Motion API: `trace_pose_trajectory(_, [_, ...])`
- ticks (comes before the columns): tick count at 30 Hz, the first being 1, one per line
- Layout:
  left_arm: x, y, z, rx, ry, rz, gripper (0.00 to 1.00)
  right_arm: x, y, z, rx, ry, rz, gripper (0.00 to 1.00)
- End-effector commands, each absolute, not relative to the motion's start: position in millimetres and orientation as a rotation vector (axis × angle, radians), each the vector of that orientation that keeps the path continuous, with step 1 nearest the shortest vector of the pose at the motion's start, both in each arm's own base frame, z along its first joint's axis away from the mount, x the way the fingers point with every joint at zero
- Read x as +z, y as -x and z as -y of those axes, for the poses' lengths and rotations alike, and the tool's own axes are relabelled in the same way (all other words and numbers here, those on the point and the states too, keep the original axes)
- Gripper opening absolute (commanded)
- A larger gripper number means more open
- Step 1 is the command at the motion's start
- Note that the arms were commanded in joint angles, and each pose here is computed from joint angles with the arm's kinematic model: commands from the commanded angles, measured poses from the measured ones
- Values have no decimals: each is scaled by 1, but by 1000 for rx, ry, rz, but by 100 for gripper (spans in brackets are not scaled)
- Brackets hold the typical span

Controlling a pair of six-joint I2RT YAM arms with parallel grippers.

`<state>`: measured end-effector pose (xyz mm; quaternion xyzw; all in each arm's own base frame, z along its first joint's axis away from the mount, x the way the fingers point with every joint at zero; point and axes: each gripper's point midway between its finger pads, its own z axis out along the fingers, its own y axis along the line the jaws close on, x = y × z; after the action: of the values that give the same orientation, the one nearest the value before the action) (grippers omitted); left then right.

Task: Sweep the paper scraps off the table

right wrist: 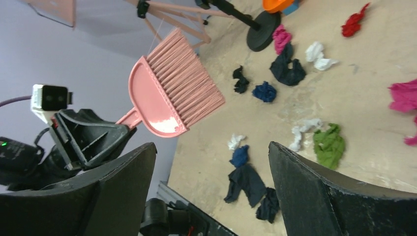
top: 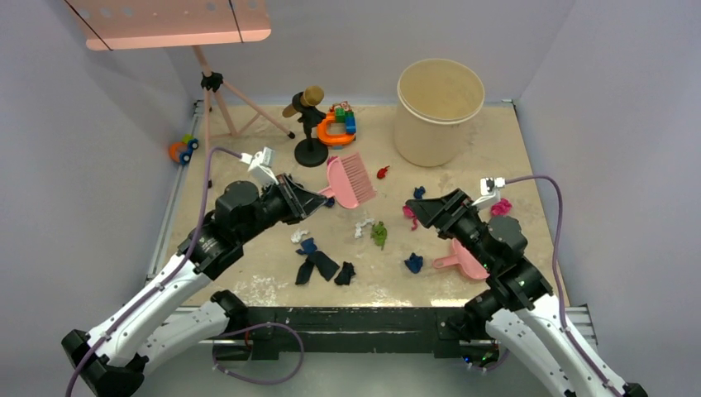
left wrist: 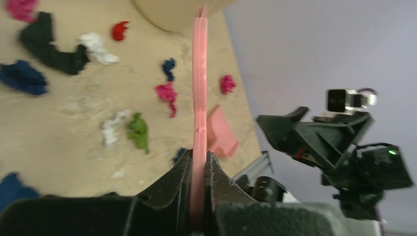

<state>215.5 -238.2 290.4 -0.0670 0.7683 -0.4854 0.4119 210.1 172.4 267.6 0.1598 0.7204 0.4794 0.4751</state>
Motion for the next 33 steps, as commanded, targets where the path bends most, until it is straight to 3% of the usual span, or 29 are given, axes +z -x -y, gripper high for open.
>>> trace_pose_trajectory(1, [245, -219, 171, -715, 230, -2111, 0, 268, -209, -149, 998, -381, -1782, 88])
trace_pose_trajectory(5, [247, -220, 154, -596, 139, -2084, 0, 265, -210, -135, 876, -376, -1815, 87])
trace_pose_trajectory(10, [247, -222, 112, -375, 242, -2059, 0, 249, -210, -118, 701, -409, -1942, 85])
trace_pose_trajectory(19, [242, -219, 76, -199, 295, -2015, 0, 168, -183, -67, 245, -889, -2255, 85])
trace_pose_trajectory(33, [223, -207, 100, -325, 218, -2106, 0, 86, -142, -60, 224, -1293, -2283, 78])
